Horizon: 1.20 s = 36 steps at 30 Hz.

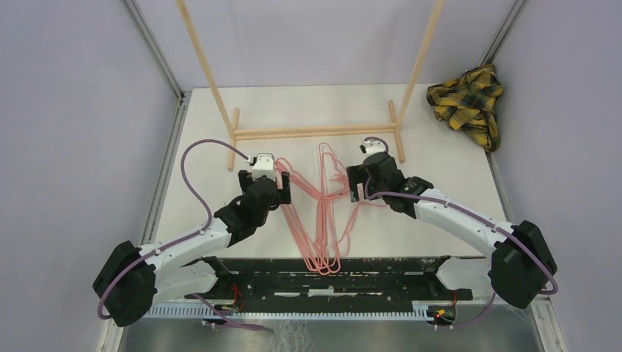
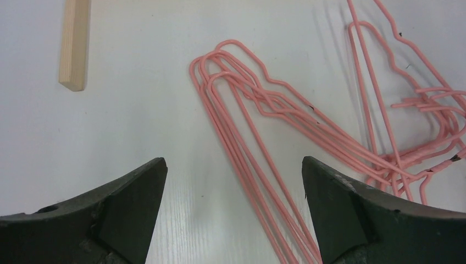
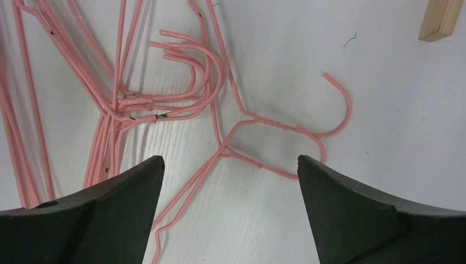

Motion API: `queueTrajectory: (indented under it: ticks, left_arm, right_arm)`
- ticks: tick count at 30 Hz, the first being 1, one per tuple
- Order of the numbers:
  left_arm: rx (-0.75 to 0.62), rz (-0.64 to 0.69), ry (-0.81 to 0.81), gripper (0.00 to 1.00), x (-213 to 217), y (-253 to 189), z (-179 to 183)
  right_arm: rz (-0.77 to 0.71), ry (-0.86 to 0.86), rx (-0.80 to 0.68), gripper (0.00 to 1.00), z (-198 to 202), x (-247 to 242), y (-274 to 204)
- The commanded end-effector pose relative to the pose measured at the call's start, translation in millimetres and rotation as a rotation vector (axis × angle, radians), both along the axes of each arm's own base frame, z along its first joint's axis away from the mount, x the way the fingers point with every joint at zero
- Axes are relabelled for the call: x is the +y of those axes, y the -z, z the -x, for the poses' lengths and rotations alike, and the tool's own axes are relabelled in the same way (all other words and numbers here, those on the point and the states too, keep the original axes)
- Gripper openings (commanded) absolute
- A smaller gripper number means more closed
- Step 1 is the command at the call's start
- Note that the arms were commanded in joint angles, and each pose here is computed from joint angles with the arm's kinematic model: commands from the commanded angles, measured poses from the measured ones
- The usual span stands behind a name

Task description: Organize the hangers

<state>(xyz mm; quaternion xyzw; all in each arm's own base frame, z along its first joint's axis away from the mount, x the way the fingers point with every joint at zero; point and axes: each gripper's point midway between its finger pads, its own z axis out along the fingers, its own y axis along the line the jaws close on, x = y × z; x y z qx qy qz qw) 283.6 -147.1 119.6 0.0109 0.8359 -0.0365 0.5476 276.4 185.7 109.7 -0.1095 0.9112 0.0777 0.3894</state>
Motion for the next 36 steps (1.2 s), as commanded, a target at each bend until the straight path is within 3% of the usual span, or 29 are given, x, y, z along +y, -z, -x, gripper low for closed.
queueTrajectory:
  ticks: [1, 4, 8, 14, 19, 24, 31, 36]
  left_arm:
    - [-0.026, 0.049, -0.023, 0.99, -5.1, -14.0, -7.6]
    - [-0.021, 0.053, -0.02, 0.99, -6.5, -11.2, -7.3]
    - [0.003, 0.041, -0.023, 0.99, -6.5, -2.9, -6.5]
    - [0.029, 0.022, -0.034, 0.99, -3.6, 8.3, -4.5]
    - [0.032, 0.018, -0.04, 0.99, -1.8, 12.1, -4.0]
    - [0.045, 0.005, -0.041, 0.99, -1.3, 18.1, -3.6]
    - [0.062, -0.006, -0.043, 0.99, -0.8, 25.1, -2.7]
    - [0.064, -0.004, -0.039, 0.99, -0.8, 24.8, -1.7]
  right_arm:
    - [-0.013, -0.009, -0.049, 1.0, -6.0, 3.5, -14.6]
    - [-0.032, -0.036, -0.053, 1.0, -3.5, 7.4, -7.9]
    - [-0.117, -0.157, 0.017, 0.74, 7.9, 37.0, 4.3]
    - [-0.181, -0.273, 0.119, 0.55, 28.6, 78.1, 32.2]
    - [-0.209, -0.333, 0.164, 0.52, 45.2, 104.1, 46.8]
    - [-0.224, -0.364, 0.207, 0.4, 55.8, 117.2, 59.9]
    - [-0.201, -0.37, 0.235, 0.33, 61.5, 119.6, 73.6]
    - [-0.19, -0.363, 0.232, 0.06, 60.0, 118.0, 69.3]
